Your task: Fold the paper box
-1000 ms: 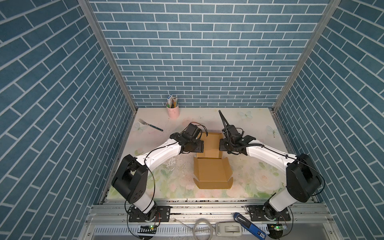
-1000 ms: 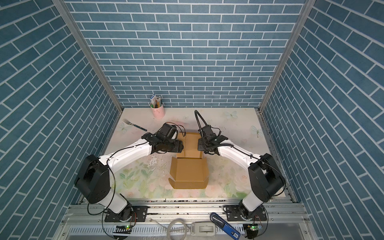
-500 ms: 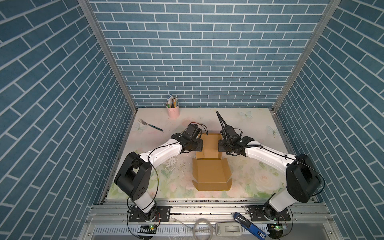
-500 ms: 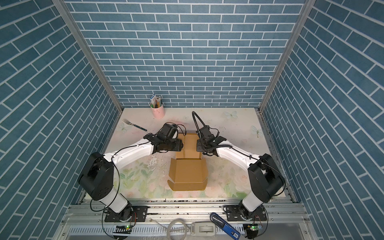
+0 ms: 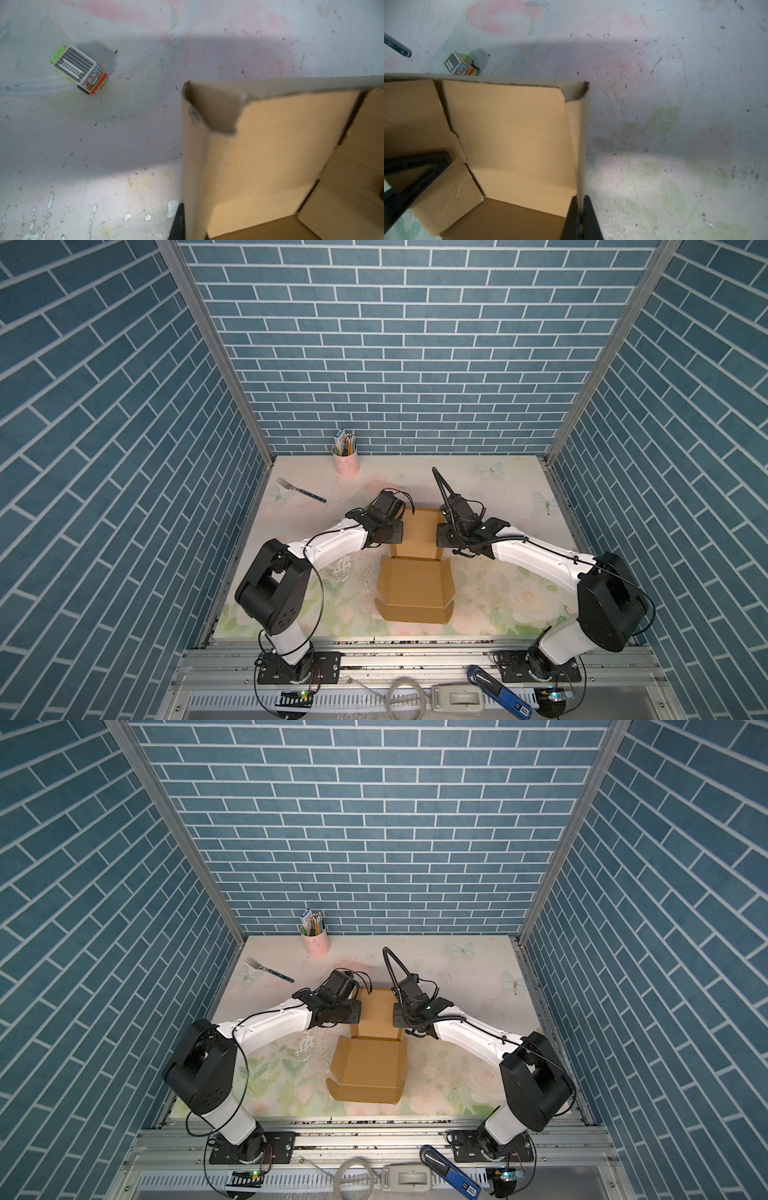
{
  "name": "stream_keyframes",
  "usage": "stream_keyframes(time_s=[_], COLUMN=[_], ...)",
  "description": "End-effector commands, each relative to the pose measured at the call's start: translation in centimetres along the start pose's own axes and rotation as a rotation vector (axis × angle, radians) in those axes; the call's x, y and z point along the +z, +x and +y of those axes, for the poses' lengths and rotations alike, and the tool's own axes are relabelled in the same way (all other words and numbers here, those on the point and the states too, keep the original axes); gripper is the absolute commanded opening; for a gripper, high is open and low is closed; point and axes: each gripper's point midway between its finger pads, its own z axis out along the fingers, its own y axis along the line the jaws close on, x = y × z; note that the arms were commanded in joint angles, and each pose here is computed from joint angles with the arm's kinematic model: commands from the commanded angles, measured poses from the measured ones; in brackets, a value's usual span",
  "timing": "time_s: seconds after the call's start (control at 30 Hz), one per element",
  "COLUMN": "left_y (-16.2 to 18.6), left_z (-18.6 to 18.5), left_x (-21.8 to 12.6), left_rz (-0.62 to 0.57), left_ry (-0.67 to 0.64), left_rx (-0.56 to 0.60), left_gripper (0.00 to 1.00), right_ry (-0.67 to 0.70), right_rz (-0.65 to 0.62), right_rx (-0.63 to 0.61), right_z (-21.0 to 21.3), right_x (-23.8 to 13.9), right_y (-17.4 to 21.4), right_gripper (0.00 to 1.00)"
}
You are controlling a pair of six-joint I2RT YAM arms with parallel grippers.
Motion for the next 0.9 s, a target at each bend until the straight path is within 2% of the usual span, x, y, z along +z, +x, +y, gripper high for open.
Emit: stream_keyframes(time_s=[0.0, 0.5, 0.87], left_y=[0.4, 1.6, 2.2], left_z=[1.4, 1.4, 2.5], left_x=[0.7, 2.2, 4.0], left_rz=[0.024, 0.119, 0.148], left_ry=[-0.125, -0.414, -0.513], left_rx=[0.030, 0.284, 0.367], left_gripper=[0.03, 0.03, 0.04], right_ry=[0.038, 0.077, 0.091], right_rz=[-0.019, 0.074, 0.123], right_rx=[0.040, 0.140, 0.230], right_z=[-0.7, -1.2, -0.8], right_x=[-0.5, 0.7, 2.7], right_y=[0.1, 2.3, 3.2], right_gripper=[0.00, 0.00, 0.00])
